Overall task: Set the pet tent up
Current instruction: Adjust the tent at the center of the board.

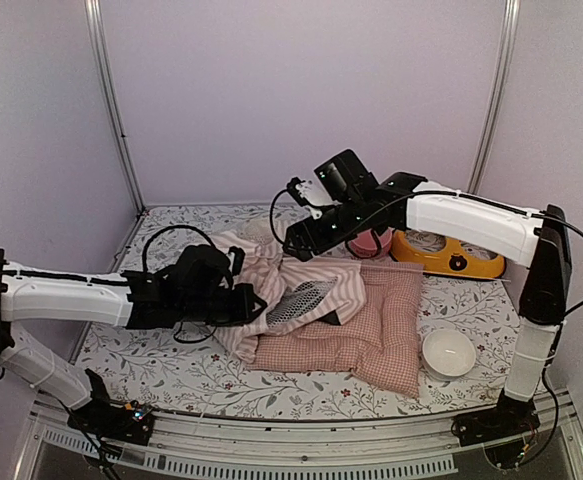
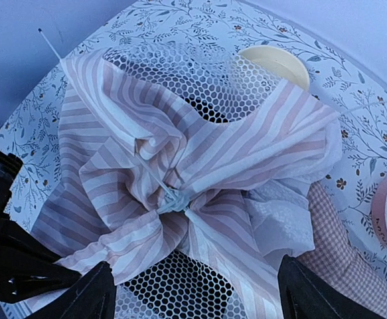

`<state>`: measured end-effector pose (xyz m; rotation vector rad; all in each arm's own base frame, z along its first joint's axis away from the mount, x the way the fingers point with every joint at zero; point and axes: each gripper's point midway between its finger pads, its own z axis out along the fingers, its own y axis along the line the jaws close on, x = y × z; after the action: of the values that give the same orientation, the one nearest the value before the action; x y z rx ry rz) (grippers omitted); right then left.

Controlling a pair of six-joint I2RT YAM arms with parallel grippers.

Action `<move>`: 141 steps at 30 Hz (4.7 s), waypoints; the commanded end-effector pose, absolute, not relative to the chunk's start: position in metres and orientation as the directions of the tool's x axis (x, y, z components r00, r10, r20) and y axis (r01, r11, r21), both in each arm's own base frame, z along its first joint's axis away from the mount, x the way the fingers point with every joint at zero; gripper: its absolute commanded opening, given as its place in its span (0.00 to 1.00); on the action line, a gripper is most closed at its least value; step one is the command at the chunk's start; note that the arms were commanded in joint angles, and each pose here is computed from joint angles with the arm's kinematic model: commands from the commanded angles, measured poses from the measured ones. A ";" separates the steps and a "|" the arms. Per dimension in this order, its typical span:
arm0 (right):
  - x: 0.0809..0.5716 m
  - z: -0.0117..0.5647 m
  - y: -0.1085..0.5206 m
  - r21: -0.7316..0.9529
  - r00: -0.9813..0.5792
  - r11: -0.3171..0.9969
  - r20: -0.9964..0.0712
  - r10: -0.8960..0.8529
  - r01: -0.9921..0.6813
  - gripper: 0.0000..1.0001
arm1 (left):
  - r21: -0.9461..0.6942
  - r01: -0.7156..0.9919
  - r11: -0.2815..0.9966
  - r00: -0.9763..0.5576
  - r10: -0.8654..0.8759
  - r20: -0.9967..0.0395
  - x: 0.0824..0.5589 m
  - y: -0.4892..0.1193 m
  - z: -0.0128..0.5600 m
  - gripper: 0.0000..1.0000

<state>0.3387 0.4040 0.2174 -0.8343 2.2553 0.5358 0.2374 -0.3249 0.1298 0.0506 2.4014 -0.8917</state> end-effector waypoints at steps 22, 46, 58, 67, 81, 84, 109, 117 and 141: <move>0.378 0.154 0.431 -0.035 -0.425 0.596 -0.668 -0.611 -0.802 0.65 | -0.499 0.131 0.857 -0.688 -0.284 -0.668 0.290 -0.184 0.204 0.54; 0.322 0.211 0.344 -0.078 -0.449 0.652 -0.663 -0.599 -0.754 0.00 | -0.599 -0.052 0.799 -0.663 -0.476 -0.577 0.362 -0.101 0.163 0.65; 0.294 0.194 0.309 -0.022 -0.527 0.707 -0.652 -0.546 -0.706 0.00 | -0.643 -0.008 0.766 -0.778 -0.408 -0.477 0.347 -0.161 0.109 0.61; 0.280 0.211 0.298 0.024 -0.540 0.716 -0.675 -0.503 -0.697 0.01 | -0.633 0.018 0.774 -0.827 -0.344 -0.445 0.321 -0.202 0.080 0.67; 0.264 0.212 0.291 0.061 -0.563 0.706 -0.653 -0.506 -0.706 0.07 | -0.650 0.077 0.756 -0.870 -0.267 -0.415 0.279 -0.254 0.067 0.20; 0.260 0.216 0.290 0.070 -0.562 0.700 -0.656 -0.504 -0.710 0.11 | -0.650 0.090 0.754 -0.873 -0.255 -0.416 0.271 -0.261 0.069 0.09; 0.303 0.248 0.477 -0.028 -0.248 0.438 -0.791 -0.560 -0.899 0.74 | -0.586 0.067 0.807 -0.840 -0.271 -0.470 0.214 -0.248 0.083 0.19; 0.314 0.233 0.535 -0.099 -0.130 0.391 -0.846 -0.517 -0.915 0.65 | -0.545 -0.005 0.838 -0.791 -0.337 -0.511 0.218 -0.208 0.098 0.41; 0.377 0.148 0.570 -0.434 0.037 0.451 -0.752 -0.658 -0.780 0.56 | -0.590 -0.086 0.803 -0.671 -0.484 -0.562 0.278 -0.105 0.143 0.59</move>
<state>0.3665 0.5743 0.1305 -1.2955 1.6894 0.1905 0.2718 -0.0989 0.1261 -0.5053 2.2624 -0.6431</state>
